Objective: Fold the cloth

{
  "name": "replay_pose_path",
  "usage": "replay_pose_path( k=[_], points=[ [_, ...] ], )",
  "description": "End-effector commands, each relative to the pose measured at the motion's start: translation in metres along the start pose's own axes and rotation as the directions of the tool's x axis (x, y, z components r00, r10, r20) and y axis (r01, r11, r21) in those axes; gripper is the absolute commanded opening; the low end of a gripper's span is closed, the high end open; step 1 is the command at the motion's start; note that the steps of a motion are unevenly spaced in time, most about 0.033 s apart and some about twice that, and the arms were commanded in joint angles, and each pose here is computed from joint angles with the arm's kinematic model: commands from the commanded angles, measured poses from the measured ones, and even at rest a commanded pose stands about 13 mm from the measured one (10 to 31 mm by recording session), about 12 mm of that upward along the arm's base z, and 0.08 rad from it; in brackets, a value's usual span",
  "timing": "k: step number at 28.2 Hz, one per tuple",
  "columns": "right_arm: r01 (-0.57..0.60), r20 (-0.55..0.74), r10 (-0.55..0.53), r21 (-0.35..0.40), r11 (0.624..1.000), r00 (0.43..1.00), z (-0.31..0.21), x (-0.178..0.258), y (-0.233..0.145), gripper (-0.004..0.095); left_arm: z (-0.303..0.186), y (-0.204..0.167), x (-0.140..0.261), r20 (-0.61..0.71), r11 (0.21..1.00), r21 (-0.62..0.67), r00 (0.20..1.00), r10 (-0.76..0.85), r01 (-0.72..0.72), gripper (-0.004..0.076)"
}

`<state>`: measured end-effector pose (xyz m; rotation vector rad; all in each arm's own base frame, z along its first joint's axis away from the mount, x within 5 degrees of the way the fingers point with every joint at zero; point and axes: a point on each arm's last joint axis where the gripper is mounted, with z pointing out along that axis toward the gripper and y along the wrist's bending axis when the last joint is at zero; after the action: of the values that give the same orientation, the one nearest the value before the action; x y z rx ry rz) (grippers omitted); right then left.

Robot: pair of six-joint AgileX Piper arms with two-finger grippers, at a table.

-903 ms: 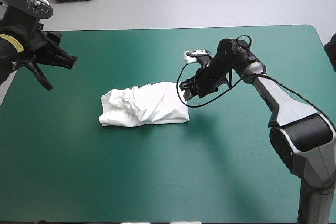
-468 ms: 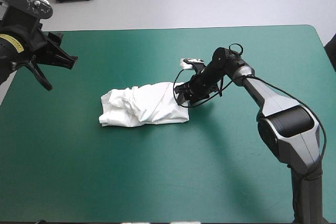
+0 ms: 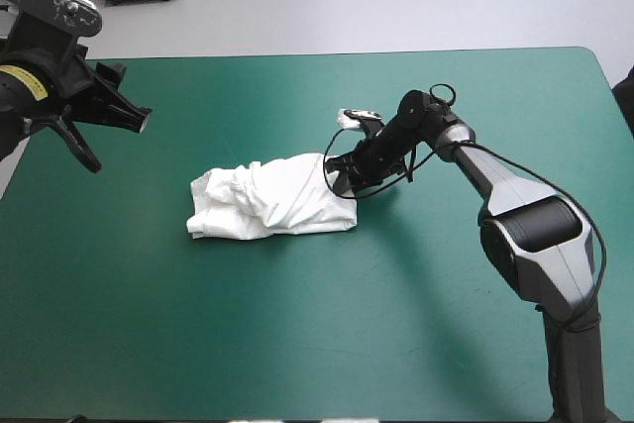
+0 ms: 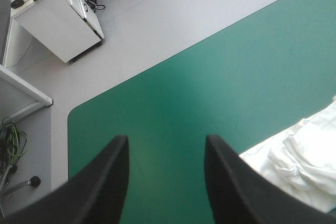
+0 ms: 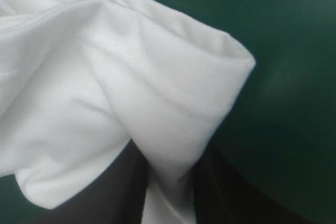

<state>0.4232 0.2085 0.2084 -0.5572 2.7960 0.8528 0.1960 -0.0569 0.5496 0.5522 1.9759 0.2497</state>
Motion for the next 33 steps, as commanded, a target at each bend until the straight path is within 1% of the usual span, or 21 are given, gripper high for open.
replay_pose_path(
  k=[1, 5, 7, 8, 10, 12, 14, 15, 16, 19, 23, 26, 28, 30, 31, 32, 33],
  points=[
    [0.058, 0.078, -0.057, -0.014, 0.998, 0.995, -0.025, -0.007, 0.015, -0.0018, -0.014, 0.005, 0.002, 0.01, 1.0, -0.01, 1.0, -0.026, 0.026, 0.0336],
    [0.067, 0.088, -0.066, -0.005, 0.998, 0.994, -0.025, -0.008, 0.015, -0.0009, -0.015, 0.004, 0.002, 0.013, 1.0, -0.004, 0.999, -0.029, 0.029, 0.0336],
    [0.083, 0.089, -0.085, 0.028, 0.996, 0.992, -0.03, -0.009, 0.014, -0.0009, -0.018, 0.004, 0.002, 0.024, 0.999, 0.011, 0.999, -0.037, 0.036, 0.0336],
    [0.091, 0.085, -0.095, 0.055, 0.994, 0.992, -0.033, -0.009, 0.014, -0.0009, -0.018, 0.003, 0.002, 0.026, 0.999, 0.019, 0.999, -0.039, 0.038, 0.0336],
    [0.114, 0.064, -0.125, 0.151, 0.982, 0.99, -0.043, -0.01, 0.011, -0.0009, -0.023, 0.004, 0.003, 0.036, 0.999, 0.021, 0.998, -0.043, 0.043, 0.0336],
    [0.137, 0.02, -0.146, 0.252, 0.958, 0.989, -0.056, -0.008, 0.004, -0.0009, -0.028, 0.005, 0.004, 0.048, 0.999, 0.02, 0.998, -0.048, 0.047, 0.0336],
    [0.147, -0.038, -0.142, 0.326, 0.934, 0.989, -0.067, -0.003, -0.006, -0.0009, -0.032, 0.006, 0.004, 0.054, 0.999, 0.019, 0.997, -0.05, 0.049, 0.0336],
    [0.121, -0.048, -0.112, 0.362, 0.924, 0.993, -0.076, -0.001, -0.013, -0.0009, -0.031, 0.006, 0.004, 0.054, 0.999, 0.019, 0.997, -0.049, 0.048, 0.0336],
    [0.089, -0.032, -0.083, 0.375, 0.923, 0.996, -0.082, 0.001, -0.017, -0.0009, -0.032, 0.006, 0.005, 0.055, 0.999, 0.019, 0.997, -0.05, 0.049, 0.0336],
    [0.052, 0.003, -0.059, 0.404, 0.913, 0.998, -0.106, 0.005, -0.03, -0.0009, -0.034, 0.004, 0.004, 0.064, 0.997, 0.048, 0.996, -0.06, 0.057, 0.0336],
    [0.019, 0.03, -0.038, 0.495, 0.869, 0.999, -0.142, 0.019, -0.046, -0.0012, -0.036, 0.003, 0.004, 0.071, 0.996, 0.065, 0.995, -0.067, 0.062, 0.0336],
    [-0.043, 0.043, 0.024, 0.525, 0.85, 0.999, -0.162, 0.035, -0.067, -0.0012, -0.037, 0.002, 0.004, 0.074, 0.995, 0.074, 0.995, -0.07, 0.065, 0.0336],
    [-0.088, 0.04, 0.08, 0.531, 0.843, 0.996, -0.169, 0.05, -0.082, -0.0012, -0.037, 0.001, 0.004, 0.076, 0.995, 0.08, 0.995, -0.07, 0.064, 0.0336],
    [-0.135, 0.036, 0.137, 0.545, 0.828, 0.99, -0.179, 0.067, -0.098, -0.0012, -0.037, 0.0, 0.004, 0.078, 0.994, 0.092, 0.995, -0.067, 0.06, 0.0336],
    [-0.174, 0.047, 0.178, 0.563, 0.808, 0.983, -0.189, 0.083, -0.111, -0.0012, -0.037, 0.0, 0.004, 0.079, 0.994, 0.096, 0.995, -0.069, 0.061, 0.0336],
    [-0.199, 0.062, 0.2, 0.569, 0.798, 0.978, -0.196, 0.092, -0.117, -0.0012, -0.037, 0.0, 0.004, 0.079, 0.994, 0.096, 0.995, -0.066, 0.058, 0.0336],
    [-0.245, 0.099, 0.232, 0.586, 0.773, 0.968, -0.209, 0.108, -0.128, -0.0012, -0.037, 0.0, 0.004, 0.079, 0.994, 0.096, 0.995, -0.066, 0.059, 0.0336]
  ],
)
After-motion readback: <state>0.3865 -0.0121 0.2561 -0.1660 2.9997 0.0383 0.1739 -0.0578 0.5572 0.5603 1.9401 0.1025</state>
